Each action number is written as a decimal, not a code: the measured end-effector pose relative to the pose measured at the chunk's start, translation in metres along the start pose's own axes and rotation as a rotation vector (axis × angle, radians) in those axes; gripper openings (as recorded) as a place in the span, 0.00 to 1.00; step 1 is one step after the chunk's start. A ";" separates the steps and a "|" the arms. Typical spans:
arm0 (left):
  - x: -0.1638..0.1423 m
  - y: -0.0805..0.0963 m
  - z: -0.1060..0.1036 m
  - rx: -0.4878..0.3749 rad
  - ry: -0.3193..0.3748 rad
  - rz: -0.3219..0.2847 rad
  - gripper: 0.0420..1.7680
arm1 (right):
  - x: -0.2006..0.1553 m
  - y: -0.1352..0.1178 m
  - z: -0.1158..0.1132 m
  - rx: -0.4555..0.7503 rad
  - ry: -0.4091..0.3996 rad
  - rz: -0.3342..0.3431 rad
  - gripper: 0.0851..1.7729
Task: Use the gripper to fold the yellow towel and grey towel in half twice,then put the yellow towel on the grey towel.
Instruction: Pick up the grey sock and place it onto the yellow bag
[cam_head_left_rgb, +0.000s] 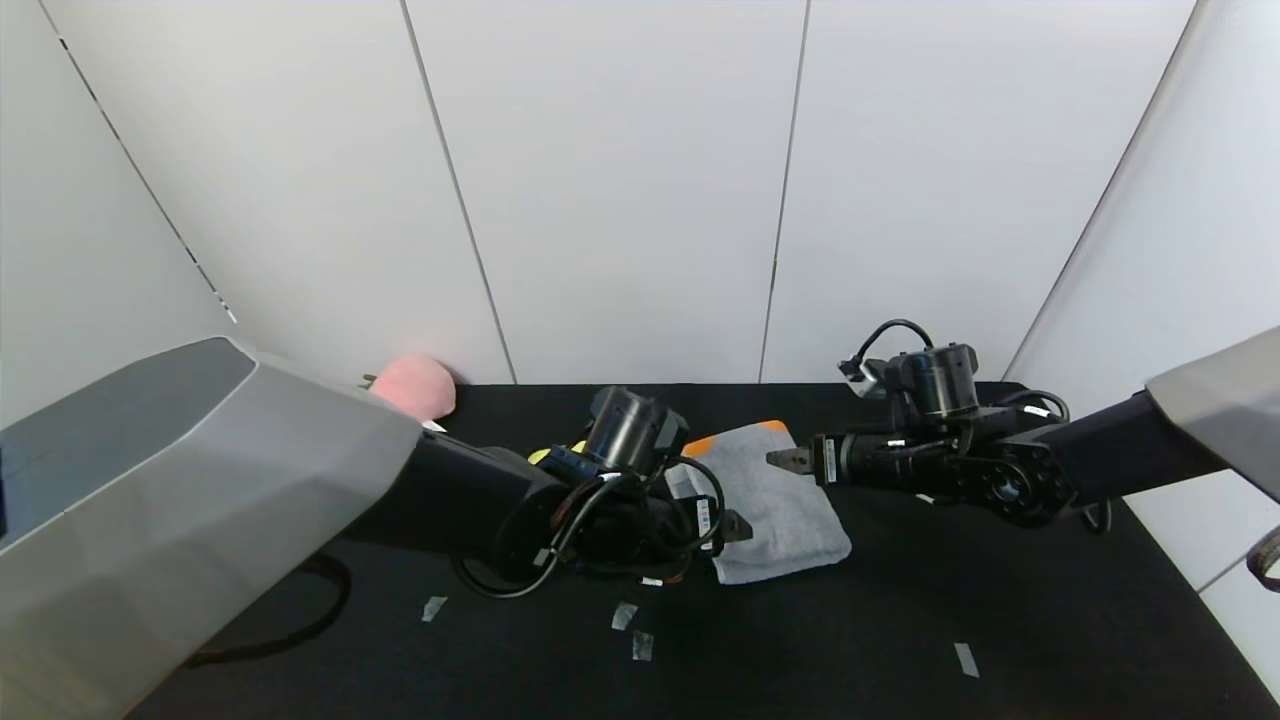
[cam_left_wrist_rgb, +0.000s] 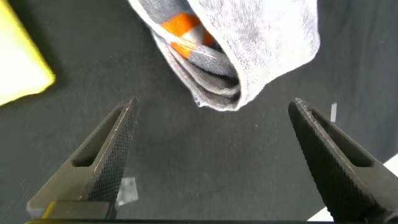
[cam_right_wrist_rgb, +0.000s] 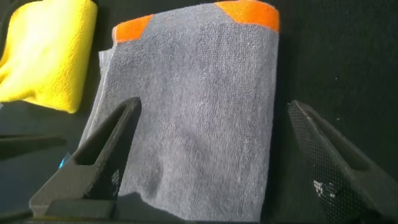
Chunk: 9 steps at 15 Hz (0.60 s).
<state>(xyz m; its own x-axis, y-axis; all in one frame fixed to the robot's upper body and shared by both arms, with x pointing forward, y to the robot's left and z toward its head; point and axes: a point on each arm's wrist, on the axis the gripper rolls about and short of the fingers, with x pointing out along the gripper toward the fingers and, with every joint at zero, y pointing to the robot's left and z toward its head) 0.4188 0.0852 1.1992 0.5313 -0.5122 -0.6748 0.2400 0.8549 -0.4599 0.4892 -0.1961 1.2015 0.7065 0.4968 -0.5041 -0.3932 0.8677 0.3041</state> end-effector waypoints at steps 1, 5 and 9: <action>0.004 0.000 0.000 0.000 0.007 -0.005 0.97 | 0.003 -0.001 0.001 0.000 -0.001 0.000 0.96; 0.019 0.001 0.000 0.001 0.017 -0.006 0.97 | 0.018 -0.004 0.000 0.000 0.000 0.001 0.96; 0.029 -0.002 0.000 0.006 0.033 -0.032 0.97 | 0.032 -0.005 -0.003 -0.002 0.008 0.006 0.96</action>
<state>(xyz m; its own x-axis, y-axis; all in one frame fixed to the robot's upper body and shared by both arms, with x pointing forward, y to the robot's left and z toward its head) 0.4337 0.0686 1.1800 0.4966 -0.5416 -0.6783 0.2614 0.8385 -0.4781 0.5119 -0.1846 1.1810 0.6995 0.5019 -0.5088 -0.3983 0.8649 0.3056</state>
